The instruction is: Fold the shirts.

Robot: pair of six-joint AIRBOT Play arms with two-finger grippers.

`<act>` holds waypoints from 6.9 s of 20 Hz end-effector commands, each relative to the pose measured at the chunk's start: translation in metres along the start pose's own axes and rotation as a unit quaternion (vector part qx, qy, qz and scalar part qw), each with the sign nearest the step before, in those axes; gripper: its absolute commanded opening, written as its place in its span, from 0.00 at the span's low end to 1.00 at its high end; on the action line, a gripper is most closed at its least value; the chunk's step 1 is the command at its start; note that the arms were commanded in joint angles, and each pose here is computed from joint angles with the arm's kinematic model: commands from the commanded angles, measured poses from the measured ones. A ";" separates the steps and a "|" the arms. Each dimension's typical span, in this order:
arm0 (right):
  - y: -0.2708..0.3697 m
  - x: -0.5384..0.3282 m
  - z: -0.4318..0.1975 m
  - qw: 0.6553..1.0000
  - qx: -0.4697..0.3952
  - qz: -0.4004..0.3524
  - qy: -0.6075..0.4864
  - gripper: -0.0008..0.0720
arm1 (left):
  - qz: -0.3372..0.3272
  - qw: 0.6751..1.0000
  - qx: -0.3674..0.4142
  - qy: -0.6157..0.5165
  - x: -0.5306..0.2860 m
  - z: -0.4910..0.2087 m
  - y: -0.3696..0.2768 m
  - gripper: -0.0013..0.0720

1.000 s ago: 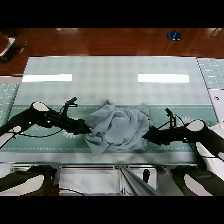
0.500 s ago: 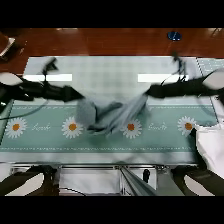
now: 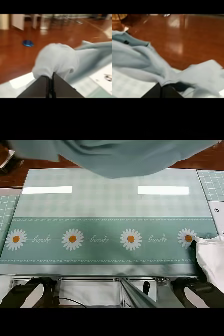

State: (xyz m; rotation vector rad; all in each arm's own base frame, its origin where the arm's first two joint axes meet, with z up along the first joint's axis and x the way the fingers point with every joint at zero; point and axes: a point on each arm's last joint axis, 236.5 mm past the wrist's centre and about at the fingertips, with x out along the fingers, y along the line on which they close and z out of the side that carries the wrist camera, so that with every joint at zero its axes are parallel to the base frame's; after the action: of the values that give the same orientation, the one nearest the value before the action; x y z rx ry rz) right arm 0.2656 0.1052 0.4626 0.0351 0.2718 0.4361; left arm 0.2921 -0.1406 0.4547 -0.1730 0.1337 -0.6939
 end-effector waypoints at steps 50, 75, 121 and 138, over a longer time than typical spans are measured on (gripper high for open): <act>-0.045 0.035 -0.540 0.718 0.464 -0.011 0.518 0.57 | -0.003 0.771 -0.416 0.482 0.020 -0.493 0.134 0.71; 0.018 0.112 -0.563 0.721 0.483 -0.004 0.497 0.57 | -0.038 0.767 -0.383 0.513 0.040 -0.510 0.115 0.05; -0.044 0.109 -0.394 0.893 0.283 -0.022 0.349 0.04 | 0.169 0.938 -0.219 0.209 0.056 -0.302 0.182 0.05; -0.206 0.258 -0.387 0.815 0.492 -0.025 0.305 0.58 | 0.125 0.886 -0.275 0.353 0.129 -0.390 0.212 0.71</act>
State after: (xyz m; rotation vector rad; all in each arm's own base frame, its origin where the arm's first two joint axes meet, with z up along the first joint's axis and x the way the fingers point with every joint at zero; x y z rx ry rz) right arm 0.4742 0.0359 -0.0036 0.8411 1.0995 0.1630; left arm 0.4760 -0.1108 0.0346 -0.4699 0.9213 -0.3731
